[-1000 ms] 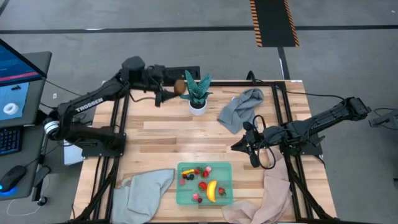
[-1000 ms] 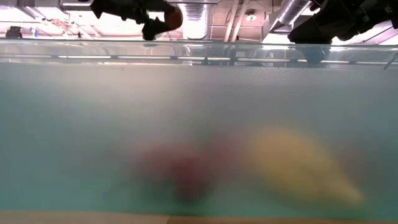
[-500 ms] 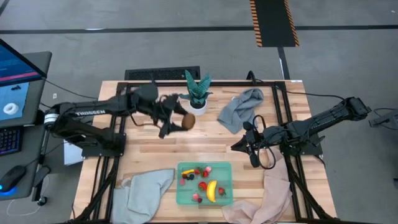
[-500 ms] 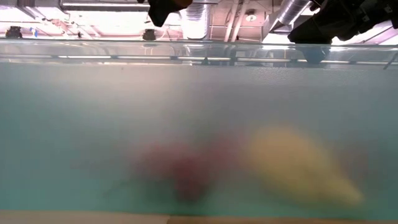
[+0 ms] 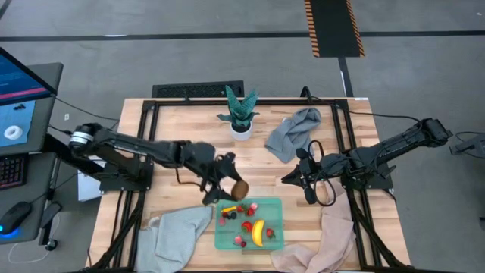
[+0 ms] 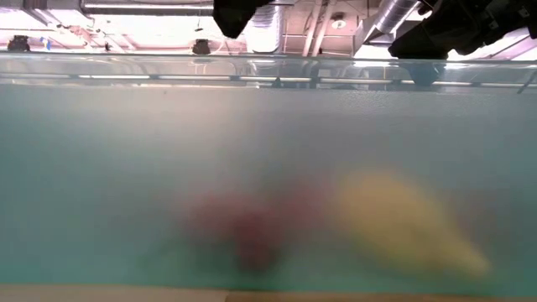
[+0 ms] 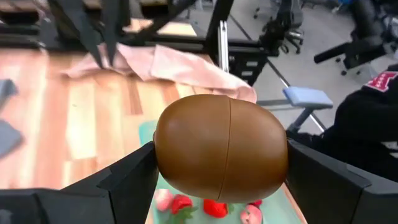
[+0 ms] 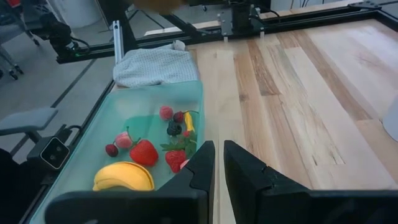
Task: Pick and placing Produce into tupperware
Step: Put the green kiwi into the green bin
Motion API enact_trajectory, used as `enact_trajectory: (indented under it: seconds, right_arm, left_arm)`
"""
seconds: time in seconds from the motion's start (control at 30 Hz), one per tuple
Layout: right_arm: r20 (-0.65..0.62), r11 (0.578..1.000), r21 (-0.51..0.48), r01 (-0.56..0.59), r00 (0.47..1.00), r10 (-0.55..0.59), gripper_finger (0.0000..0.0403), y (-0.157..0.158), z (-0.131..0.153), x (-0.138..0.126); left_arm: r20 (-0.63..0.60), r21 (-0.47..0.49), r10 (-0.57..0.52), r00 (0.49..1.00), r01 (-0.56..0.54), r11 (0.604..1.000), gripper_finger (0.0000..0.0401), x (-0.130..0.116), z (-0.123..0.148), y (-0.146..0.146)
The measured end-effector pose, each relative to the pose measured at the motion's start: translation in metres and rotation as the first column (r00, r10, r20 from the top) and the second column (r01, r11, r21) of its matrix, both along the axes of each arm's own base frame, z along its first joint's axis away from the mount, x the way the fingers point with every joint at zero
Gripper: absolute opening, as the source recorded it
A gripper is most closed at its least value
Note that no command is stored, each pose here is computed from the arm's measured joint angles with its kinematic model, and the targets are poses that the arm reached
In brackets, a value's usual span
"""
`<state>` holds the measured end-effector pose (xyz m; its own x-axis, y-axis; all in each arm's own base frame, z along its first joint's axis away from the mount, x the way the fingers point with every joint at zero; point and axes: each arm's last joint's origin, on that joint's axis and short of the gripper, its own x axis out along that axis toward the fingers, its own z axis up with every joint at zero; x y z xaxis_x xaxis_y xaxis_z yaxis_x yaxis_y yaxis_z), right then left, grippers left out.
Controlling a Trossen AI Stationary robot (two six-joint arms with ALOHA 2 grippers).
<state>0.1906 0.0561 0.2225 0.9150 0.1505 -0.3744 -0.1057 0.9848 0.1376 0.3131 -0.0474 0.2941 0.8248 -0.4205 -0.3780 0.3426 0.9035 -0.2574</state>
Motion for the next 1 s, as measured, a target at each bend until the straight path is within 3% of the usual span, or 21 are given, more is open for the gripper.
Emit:
enact_trajectory:
  seconds: [0.5,1.0]
  right_arm:
    - [0.0,1.0,0.0,0.0,1.0,0.0,0.0059,0.0,0.0,0.0]
    - [0.0,1.0,0.0,0.0,1.0,0.0,0.0059,0.0,0.0,0.0]
  left_arm:
    - [-0.078,-0.035,-0.018,0.997,0.015,0.999,0.0306,0.042,-0.065,-0.045]
    - [-0.176,-0.055,0.074,0.982,-0.085,0.995,0.0306,0.064,-0.122,-0.053]
